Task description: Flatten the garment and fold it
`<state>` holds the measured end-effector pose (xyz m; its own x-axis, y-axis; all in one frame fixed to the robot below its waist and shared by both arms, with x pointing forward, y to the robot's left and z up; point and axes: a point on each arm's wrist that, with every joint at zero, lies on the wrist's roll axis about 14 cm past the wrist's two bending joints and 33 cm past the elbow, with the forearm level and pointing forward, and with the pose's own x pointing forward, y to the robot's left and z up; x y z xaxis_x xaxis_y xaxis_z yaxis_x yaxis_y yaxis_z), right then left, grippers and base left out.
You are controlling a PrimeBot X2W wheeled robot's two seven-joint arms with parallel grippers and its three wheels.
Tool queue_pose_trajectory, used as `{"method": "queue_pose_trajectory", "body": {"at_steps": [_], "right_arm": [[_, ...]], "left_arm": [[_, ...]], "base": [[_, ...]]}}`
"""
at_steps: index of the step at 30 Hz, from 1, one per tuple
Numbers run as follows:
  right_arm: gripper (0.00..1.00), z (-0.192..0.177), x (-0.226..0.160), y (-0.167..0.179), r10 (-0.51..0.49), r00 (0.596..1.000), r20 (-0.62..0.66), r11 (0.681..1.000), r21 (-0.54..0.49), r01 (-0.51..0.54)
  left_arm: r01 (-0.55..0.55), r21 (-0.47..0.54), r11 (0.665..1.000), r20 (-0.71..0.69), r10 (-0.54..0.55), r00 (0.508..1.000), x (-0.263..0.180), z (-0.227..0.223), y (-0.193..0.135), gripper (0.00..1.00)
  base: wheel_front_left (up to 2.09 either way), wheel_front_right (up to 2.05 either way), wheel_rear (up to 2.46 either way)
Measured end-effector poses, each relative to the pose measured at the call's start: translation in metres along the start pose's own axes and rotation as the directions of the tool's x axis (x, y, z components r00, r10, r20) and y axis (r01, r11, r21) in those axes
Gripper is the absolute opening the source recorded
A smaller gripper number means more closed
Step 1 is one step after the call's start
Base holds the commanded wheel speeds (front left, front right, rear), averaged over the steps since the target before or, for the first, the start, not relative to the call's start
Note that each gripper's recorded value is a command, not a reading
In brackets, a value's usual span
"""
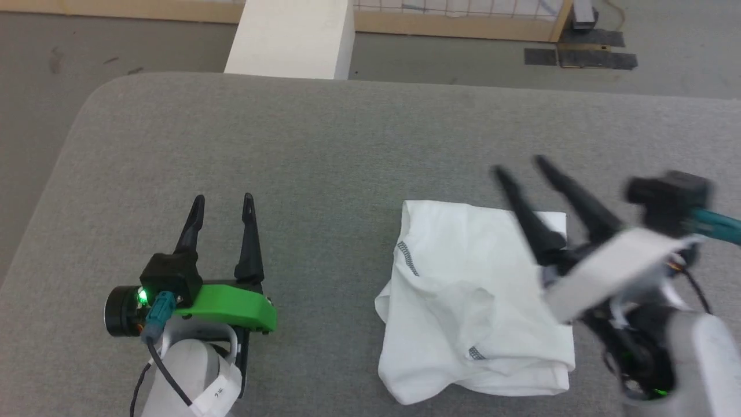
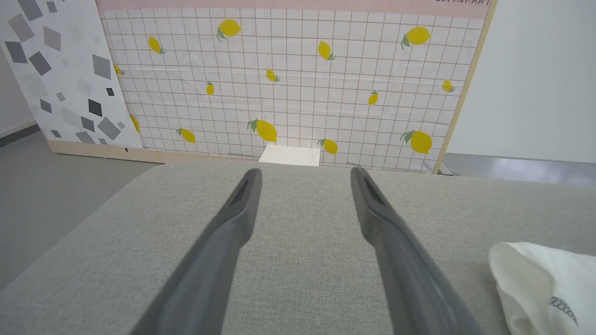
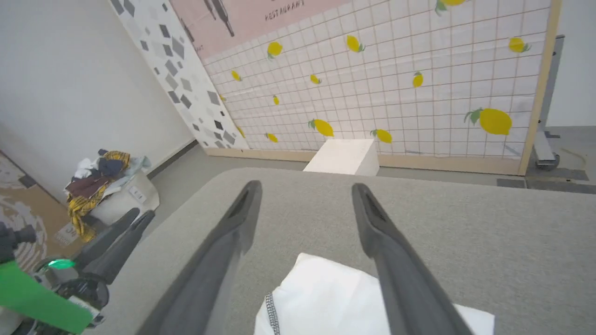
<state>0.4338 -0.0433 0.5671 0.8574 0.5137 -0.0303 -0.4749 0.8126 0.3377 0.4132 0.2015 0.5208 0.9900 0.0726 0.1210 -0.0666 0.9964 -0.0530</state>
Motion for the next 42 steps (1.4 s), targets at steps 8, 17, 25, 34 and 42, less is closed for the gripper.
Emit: {"method": "queue_pose_trajectory", "body": {"at_steps": [8, 17, 25, 34, 42], "right_arm": [[1.0, -0.033, -0.066, -0.093, -0.297, 0.954, -0.04, 0.929, 0.22, 0.299], [1.0, -0.111, -0.085, -0.109, -0.317, 0.899, -0.303, 0.849, 0.332, 0.411], [1.0, -0.15, -0.08, -0.103, -0.245, 0.849, -0.469, 0.834, 0.344, 0.431], [0.0, -0.167, -0.078, -0.084, -0.16, 0.8, -0.578, 0.862, 0.314, 0.399], [0.0, -0.141, -0.077, -0.085, -0.238, 0.769, -0.594, 0.94, 0.058, 0.336]], "left_arm": [[0.043, -0.009, 0.999, 0.025, -0.042, 0.999, 0.006, 0.007, -0.016, 1.0], [0.059, 0.0, 0.998, 0.019, -0.059, 0.998, 0.006, 0.005, -0.02, 1.0], [0.048, 0.005, 0.999, 0.001, -0.048, 0.999, 0.004, -0.001, -0.015, 1.0], [0.045, 0.005, 0.999, 0.0, -0.045, 0.999, 0.002, -0.001, -0.014, 1.0], [0.067, -0.007, 0.998, -0.003, -0.067, 0.998, 0.006, -0.004, -0.023, 1.0]], "base": [[0.0, 0.0, 0.0], [0.0, 0.0, 0.0], [0.0, 0.0, 0.0], [0.0, 0.0, 0.0], [0.0, 0.0, 0.0]]}}
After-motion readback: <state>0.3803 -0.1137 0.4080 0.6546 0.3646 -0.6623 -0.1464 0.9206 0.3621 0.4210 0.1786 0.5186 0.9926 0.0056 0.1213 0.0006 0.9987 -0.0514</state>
